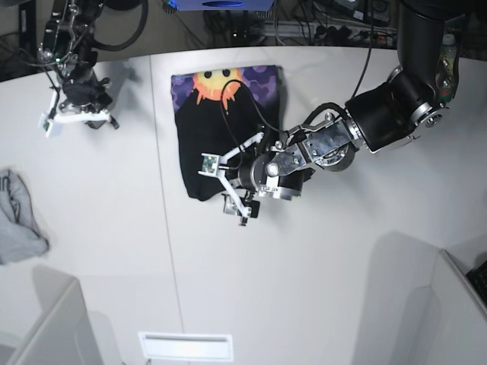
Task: Fold the T-shirt properly
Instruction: 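Release the folded shirt with the left gripper and lift away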
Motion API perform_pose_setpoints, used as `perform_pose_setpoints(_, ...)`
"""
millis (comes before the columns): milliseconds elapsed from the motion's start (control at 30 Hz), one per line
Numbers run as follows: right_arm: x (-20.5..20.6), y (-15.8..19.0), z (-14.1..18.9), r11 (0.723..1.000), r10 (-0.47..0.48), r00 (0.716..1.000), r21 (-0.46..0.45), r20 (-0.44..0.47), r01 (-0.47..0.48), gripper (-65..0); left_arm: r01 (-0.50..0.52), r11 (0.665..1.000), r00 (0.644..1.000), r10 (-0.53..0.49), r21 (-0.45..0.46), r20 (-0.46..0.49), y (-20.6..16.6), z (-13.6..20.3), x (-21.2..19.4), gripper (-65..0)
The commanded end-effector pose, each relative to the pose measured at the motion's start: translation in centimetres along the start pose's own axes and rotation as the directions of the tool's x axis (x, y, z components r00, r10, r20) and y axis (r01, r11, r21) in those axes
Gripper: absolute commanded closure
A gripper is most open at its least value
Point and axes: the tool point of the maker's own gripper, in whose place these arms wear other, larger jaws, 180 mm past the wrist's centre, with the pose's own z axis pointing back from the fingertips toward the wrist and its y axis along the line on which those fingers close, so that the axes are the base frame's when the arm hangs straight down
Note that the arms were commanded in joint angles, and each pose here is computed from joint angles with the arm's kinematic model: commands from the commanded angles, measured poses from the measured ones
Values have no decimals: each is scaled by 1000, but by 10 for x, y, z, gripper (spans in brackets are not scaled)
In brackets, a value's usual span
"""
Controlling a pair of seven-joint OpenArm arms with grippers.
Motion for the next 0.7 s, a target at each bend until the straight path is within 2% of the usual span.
perform_pose_setpoints(0,9,3,2,1000,15,999,11,33,-15,0,13,999,1000,-13,44,5,21,11,3,-517)
perform_pose_setpoints(100,10,2,3,1000,20,999,10,35,-21,0,-53,988,997,44,144,68,57,34,12,-517)
perform_pose_setpoints(200,15,6,3,998,46,997,32,56,-48,0,-152,955,981,115,254,155,93,64,22,-495)
perform_pose_setpoints(300,24,19,8,983,130,982,110,137,-146,0,-286,889,950,214,359,227,115,104,14,-403)
perform_pose_setpoints(367,24,22,12,969,174,970,143,171,-200,0,-369,835,921,268,409,284,113,127,6,-285)
perform_pose_setpoints(467,29,21,14,933,310,927,122,211,-340,0,-472,757,875,341,452,344,100,152,-14,-8)
perform_pose_setpoints(533,29,19,14,900,401,888,86,223,-428,0,-526,709,847,386,470,366,89,163,-26,0)
perform_pose_setpoints(600,27,20,14,848,498,837,74,227,-525,0,-577,658,817,463,483,345,76,164,-54,0)
perform_pose_setpoints(667,21,20,15,794,577,787,77,219,-603,0,-598,640,800,512,482,312,58,162,-78,0)
